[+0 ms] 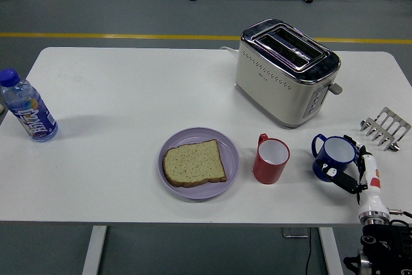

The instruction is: Pick up the cup,pour liquid into bread,place the cup on the desk

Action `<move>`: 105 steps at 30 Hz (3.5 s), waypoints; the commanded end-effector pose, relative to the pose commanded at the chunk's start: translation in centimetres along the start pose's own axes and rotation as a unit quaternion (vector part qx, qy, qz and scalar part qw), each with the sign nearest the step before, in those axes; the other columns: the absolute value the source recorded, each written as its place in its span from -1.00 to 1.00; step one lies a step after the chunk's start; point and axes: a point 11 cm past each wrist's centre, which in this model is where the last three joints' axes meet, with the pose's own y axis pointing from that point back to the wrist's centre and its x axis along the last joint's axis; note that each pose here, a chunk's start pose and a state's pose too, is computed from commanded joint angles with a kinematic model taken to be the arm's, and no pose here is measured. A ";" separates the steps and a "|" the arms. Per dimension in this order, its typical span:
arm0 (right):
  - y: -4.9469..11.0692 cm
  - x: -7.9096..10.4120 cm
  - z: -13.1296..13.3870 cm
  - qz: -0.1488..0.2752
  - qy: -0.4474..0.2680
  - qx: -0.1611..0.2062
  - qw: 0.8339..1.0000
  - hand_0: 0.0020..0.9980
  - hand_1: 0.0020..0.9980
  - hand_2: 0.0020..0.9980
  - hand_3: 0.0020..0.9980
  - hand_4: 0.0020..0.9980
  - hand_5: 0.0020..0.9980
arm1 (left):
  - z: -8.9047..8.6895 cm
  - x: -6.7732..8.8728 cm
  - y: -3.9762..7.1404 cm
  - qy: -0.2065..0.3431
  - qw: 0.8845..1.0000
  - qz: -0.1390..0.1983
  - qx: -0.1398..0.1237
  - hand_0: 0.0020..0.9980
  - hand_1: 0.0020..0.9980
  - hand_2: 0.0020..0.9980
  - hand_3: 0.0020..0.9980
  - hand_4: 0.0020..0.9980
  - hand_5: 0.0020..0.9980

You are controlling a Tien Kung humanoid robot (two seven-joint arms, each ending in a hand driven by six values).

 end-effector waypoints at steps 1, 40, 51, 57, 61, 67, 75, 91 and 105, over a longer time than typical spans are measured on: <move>0.0 0.0 0.0 0.000 0.000 0.000 1.000 0.66 0.39 0.52 0.56 1.00 -0.77 | 0.0 0.0 0.0 0.000 1.000 0.000 0.000 0.36 0.36 0.38 0.08 -0.50 1.00; -0.1 0.3 0.3 0.010 -0.027 -0.001 1.000 0.20 0.03 0.16 0.25 0.82 -0.88 | -0.1 -0.3 0.0 -0.002 1.000 -0.002 0.002 0.36 0.37 0.38 0.08 -0.50 1.00; -0.1 0.6 0.3 0.025 -0.044 0.001 0.999 0.17 -0.02 0.12 0.21 0.78 -0.91 | -0.1 -0.3 0.0 -0.003 1.000 -0.002 0.002 0.36 0.36 0.38 0.08 -0.50 1.00; -0.2 1.2 0.0 0.045 -0.048 0.008 0.998 0.05 -0.13 0.02 0.09 0.76 -0.91 | -0.2 -0.2 0.0 -0.003 1.000 -0.003 0.002 0.36 0.37 0.38 0.08 -0.50 1.00; -0.4 1.6 -0.6 0.053 -0.046 0.016 0.997 -0.06 -0.25 -0.07 -0.06 0.72 -0.94 | -0.2 -0.2 0.0 -0.002 1.000 -0.003 0.002 0.36 0.36 0.38 0.08 -0.50 1.00; -1.0 2.5 -2.5 0.060 -0.034 0.036 0.997 -0.13 -0.32 -0.10 -0.09 0.71 -0.93 | -0.2 -0.1 0.0 0.000 1.000 -0.002 0.001 0.36 0.36 0.38 0.08 -0.49 1.00; -1.8 3.0 -5.8 0.034 0.005 0.060 0.998 -0.29 -0.37 -0.11 -0.12 0.64 -0.95 | 0.0 0.1 0.0 0.005 1.000 0.000 -0.002 0.36 0.36 0.38 0.08 -0.50 1.00; -0.9 -0.5 -15.3 -0.040 0.112 0.112 0.987 -0.36 -0.41 -0.15 -0.14 0.63 -0.89 | 0.2 0.4 0.0 0.009 1.000 0.004 -0.005 0.36 0.36 0.38 0.08 -0.50 1.00; -0.1 -5.7 -20.5 -0.079 0.192 0.146 0.967 -0.41 -0.43 -0.15 -0.14 0.61 -0.90 | 0.4 0.6 -0.1 0.011 1.000 0.005 -0.007 0.36 0.36 0.38 0.09 -0.49 1.00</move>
